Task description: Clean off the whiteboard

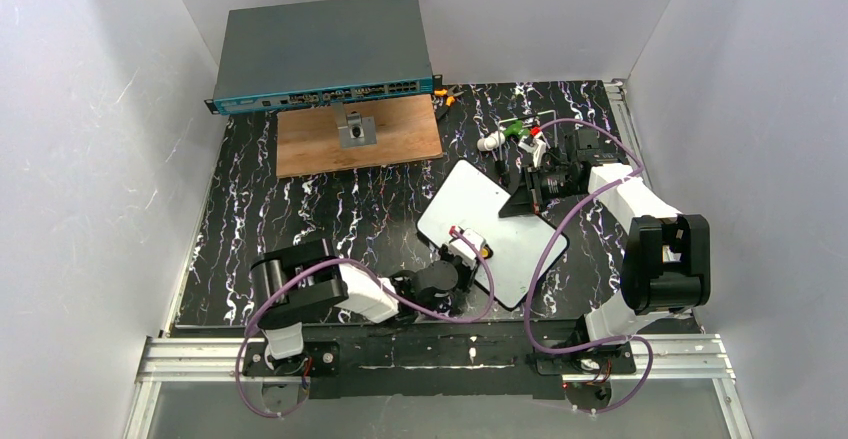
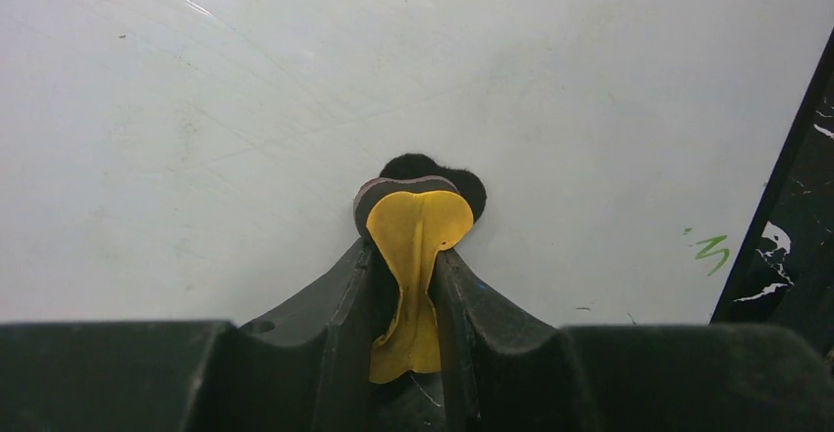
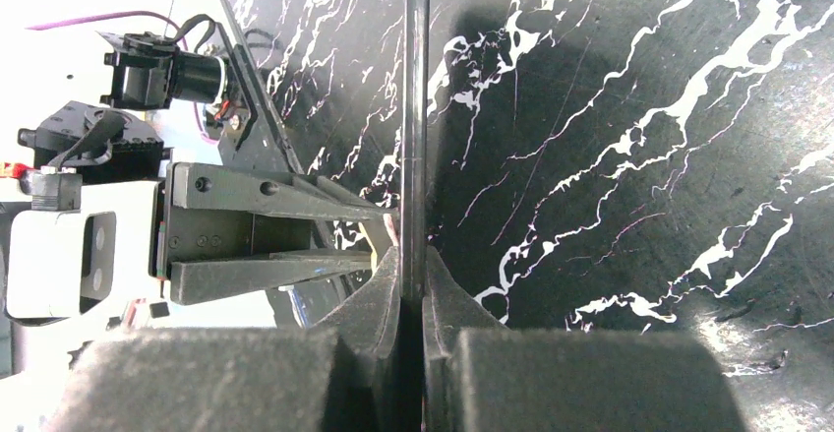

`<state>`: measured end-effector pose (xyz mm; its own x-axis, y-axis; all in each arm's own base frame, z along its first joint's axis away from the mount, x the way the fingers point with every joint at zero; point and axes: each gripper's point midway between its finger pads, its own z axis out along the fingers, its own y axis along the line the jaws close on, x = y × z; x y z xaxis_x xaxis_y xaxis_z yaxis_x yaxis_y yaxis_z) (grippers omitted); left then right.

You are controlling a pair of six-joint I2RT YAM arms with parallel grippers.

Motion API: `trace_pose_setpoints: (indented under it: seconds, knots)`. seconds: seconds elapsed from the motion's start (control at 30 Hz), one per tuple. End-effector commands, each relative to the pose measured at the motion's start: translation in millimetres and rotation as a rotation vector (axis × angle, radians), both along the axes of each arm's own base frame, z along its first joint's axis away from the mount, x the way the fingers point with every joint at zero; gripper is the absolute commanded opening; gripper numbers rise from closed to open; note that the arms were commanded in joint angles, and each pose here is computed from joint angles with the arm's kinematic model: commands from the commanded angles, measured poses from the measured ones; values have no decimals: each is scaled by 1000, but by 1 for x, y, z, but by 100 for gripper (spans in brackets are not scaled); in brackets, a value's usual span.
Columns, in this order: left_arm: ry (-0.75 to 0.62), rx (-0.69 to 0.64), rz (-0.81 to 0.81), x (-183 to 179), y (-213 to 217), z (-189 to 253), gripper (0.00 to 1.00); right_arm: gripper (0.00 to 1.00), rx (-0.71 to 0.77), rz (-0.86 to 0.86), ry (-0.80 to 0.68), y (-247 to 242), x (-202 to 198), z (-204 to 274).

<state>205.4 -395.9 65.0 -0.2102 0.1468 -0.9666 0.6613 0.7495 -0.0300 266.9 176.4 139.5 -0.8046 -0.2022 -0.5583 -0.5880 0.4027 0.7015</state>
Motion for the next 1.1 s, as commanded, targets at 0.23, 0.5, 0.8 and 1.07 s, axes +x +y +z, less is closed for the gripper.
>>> trace_pose_setpoints:
  seconds: [0.23,0.5,0.8,1.07]
  knots:
    - [-123,91,-236,-48,-54,10,0,1,94,38,51,10,-13,17]
    - [-177,127,-292,-65,-71,6,0,1,97,39,49,10,-13,19]
    - [-63,22,2,-1,-4,5,0,1,99,39,49,10,-13,19]
    - [-166,59,-157,-32,-36,21,0,1,112,39,60,11,-14,21]
